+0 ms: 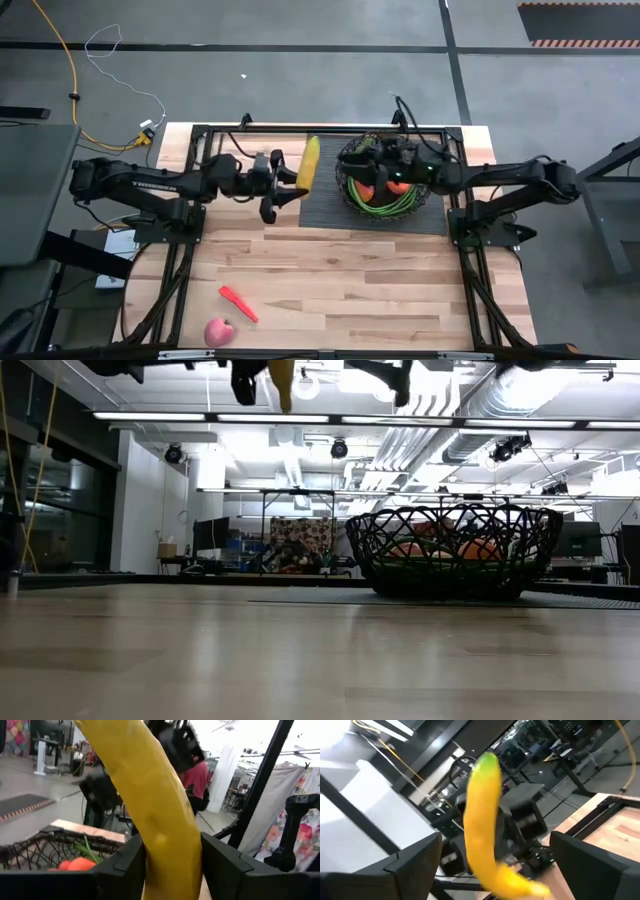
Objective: Build produce basket
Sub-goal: Put the banana into the wire basket
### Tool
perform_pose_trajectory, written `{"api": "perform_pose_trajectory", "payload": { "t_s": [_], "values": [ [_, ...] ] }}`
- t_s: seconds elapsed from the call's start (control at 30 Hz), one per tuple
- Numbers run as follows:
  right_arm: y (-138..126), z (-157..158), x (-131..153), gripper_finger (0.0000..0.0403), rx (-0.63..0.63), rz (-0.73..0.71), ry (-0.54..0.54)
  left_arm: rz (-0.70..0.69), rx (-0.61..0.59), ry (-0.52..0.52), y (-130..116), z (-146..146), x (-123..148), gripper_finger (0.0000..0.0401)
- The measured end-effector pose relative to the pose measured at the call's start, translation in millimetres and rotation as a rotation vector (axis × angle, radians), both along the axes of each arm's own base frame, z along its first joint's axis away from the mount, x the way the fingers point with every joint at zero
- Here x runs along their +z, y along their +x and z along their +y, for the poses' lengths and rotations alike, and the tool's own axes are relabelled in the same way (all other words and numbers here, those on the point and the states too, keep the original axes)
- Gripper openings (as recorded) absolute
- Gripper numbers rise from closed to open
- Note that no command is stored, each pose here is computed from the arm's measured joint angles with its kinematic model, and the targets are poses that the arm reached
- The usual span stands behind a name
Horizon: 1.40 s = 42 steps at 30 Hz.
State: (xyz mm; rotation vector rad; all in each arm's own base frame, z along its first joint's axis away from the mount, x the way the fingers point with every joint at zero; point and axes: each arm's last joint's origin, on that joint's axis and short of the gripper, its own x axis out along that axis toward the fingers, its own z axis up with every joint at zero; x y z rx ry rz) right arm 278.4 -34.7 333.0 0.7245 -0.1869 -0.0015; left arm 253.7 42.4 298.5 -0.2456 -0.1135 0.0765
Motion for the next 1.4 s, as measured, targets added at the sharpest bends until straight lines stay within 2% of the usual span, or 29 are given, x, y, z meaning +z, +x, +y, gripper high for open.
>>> {"api": "perform_pose_trajectory", "payload": {
  "t_s": [0.13,0.27,0.5,0.67,0.87,1.2,1.4],
  "values": [
    [22.3,-6.7,10.2,0.0362,-0.037,0.122,-0.025,0.025,-0.003,-0.055,6.4,1.2,-7.8,0.0154],
    [37.7,-12.7,17.9,0.0362,-0.036,0.261,-0.003,0.012,0.001,-0.065,7.4,1.7,-7.8,0.0154],
    [59.6,-11.1,31.7,0.0362,0.063,0.236,0.003,0.011,0.002,-0.053,7.4,1.5,-7.5,0.0154],
    [62.1,-8.5,34.6,0.0362,0.125,0.226,0.006,0.011,0.007,-0.048,7.3,2.1,-7.5,0.0154],
    [60.1,-9.0,38.0,0.0362,0.098,0.211,0.005,0.013,-0.006,-0.047,7.4,1.6,-7.6,0.0154],
    [72.5,-11.3,27.3,0.0362,0.081,0.209,0.042,0.047,-0.038,-0.057,8.4,0.9,-11.5,0.0154],
    [72.5,-11.4,28.7,0.0330,0.082,0.194,0.058,0.057,-0.013,-0.062,8.5,1.6,-12.7,0.0154]
  ]
}}
